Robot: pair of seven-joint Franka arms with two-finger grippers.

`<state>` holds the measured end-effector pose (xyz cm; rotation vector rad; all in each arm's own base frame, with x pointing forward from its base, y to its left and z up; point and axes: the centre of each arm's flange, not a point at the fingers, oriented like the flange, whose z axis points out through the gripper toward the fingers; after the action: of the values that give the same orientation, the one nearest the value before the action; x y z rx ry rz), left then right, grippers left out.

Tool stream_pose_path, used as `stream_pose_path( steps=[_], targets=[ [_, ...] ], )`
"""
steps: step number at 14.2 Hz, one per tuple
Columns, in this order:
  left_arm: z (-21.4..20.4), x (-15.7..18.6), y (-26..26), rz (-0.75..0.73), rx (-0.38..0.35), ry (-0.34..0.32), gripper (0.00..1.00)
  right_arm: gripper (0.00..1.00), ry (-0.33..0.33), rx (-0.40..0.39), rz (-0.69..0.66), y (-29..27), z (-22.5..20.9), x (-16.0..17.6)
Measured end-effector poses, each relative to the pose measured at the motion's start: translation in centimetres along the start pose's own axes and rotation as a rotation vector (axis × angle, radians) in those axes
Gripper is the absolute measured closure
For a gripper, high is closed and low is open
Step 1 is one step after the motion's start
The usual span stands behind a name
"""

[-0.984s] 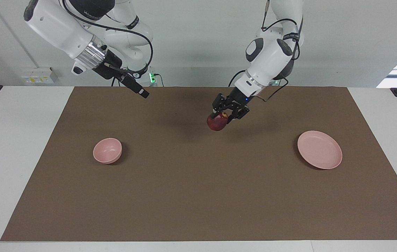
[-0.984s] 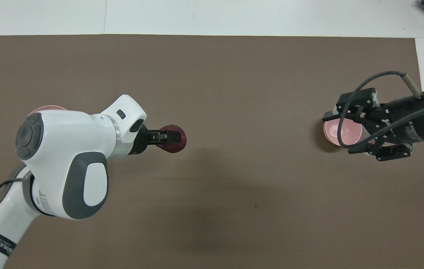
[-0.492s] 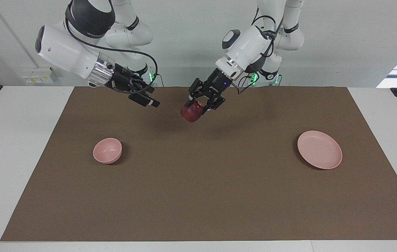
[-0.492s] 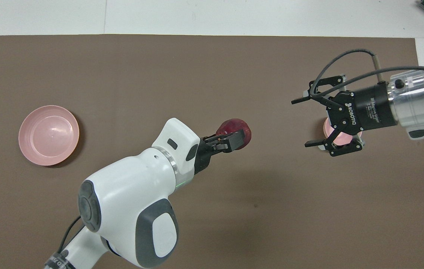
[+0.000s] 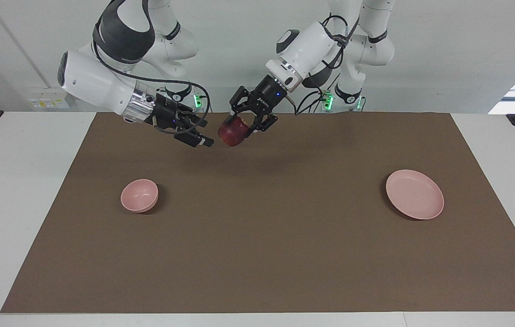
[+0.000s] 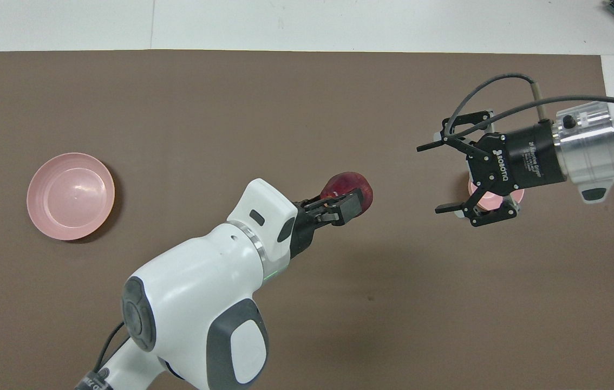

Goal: Move apple from plate to bowl
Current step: 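Close the right gripper on the apple held by the left gripper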

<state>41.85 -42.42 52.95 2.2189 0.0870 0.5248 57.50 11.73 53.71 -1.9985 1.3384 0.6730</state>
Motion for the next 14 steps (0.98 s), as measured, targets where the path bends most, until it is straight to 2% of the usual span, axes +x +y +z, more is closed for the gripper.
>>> stream_pose_path(
  steps=[3,8,14],
  targets=[
    [-0.4,0.6,0.8,-0.004,-0.017,0.015,0.27,0.0,0.006,-0.007,-0.013,-0.1,2.0,-0.8],
    [-1.1,0.9,2.8,-0.026,-0.055,0.026,0.27,0.0,0.004,-0.014,-0.006,0.1,2.4,-0.6],
    [-0.9,0.9,2.7,-0.031,-0.055,0.022,0.28,0.0,-0.008,-0.016,-0.005,0.2,2.4,-0.7]
  ],
)
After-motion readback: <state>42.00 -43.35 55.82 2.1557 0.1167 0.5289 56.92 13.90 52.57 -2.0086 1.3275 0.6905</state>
